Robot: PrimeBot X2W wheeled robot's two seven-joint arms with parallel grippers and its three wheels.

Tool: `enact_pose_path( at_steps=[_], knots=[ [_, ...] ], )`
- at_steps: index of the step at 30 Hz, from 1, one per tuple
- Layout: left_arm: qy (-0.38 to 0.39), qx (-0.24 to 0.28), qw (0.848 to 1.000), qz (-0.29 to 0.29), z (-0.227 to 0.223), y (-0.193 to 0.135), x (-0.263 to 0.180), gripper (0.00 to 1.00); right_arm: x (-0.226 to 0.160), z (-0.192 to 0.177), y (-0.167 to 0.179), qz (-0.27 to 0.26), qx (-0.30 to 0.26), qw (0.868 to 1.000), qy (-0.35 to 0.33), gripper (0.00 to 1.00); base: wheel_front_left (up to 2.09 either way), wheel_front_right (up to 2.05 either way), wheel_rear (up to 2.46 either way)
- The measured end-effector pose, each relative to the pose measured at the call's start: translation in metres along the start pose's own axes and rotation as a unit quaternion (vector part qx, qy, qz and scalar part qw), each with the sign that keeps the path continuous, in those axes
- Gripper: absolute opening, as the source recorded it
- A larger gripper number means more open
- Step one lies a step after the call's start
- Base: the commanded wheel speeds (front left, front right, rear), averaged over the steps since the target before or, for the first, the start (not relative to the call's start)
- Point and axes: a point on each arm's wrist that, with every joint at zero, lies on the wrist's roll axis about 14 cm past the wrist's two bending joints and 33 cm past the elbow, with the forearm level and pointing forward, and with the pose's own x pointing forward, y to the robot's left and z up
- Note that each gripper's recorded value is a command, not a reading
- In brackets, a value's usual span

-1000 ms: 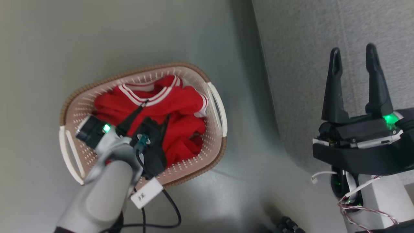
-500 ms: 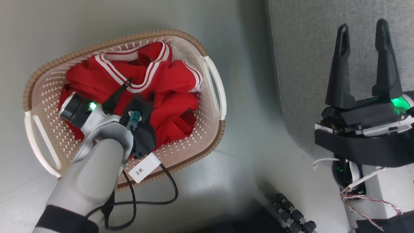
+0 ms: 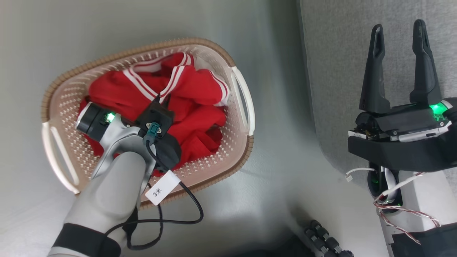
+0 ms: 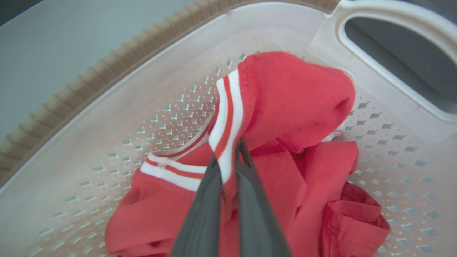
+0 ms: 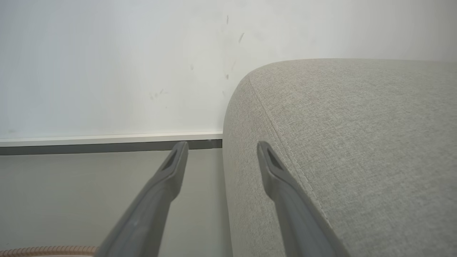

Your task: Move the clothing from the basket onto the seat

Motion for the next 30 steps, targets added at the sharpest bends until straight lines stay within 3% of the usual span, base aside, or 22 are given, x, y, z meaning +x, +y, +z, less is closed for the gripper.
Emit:
enact_pose_path(
  at_steps=[10,17,30],
  knots=[
    [-0.040,-0.032,0.999,0.012,0.036,0.002,-0.032,0.00,-0.005,0.013,0.004,0.006,0.009,1.000,0.002,1.00,0.00,0.00,0.00],
    [-0.093,-0.024,0.995,0.031,0.084,0.016,-0.057,0.00,-0.014,0.024,0.008,0.011,0.017,1.000,0.004,1.00,0.00,0.00,0.00],
    [-0.239,0.007,0.969,0.064,0.203,0.032,-0.126,0.00,-0.032,0.050,0.026,0.037,0.035,0.999,-0.002,1.00,0.00,0.00,0.00]
  ],
)
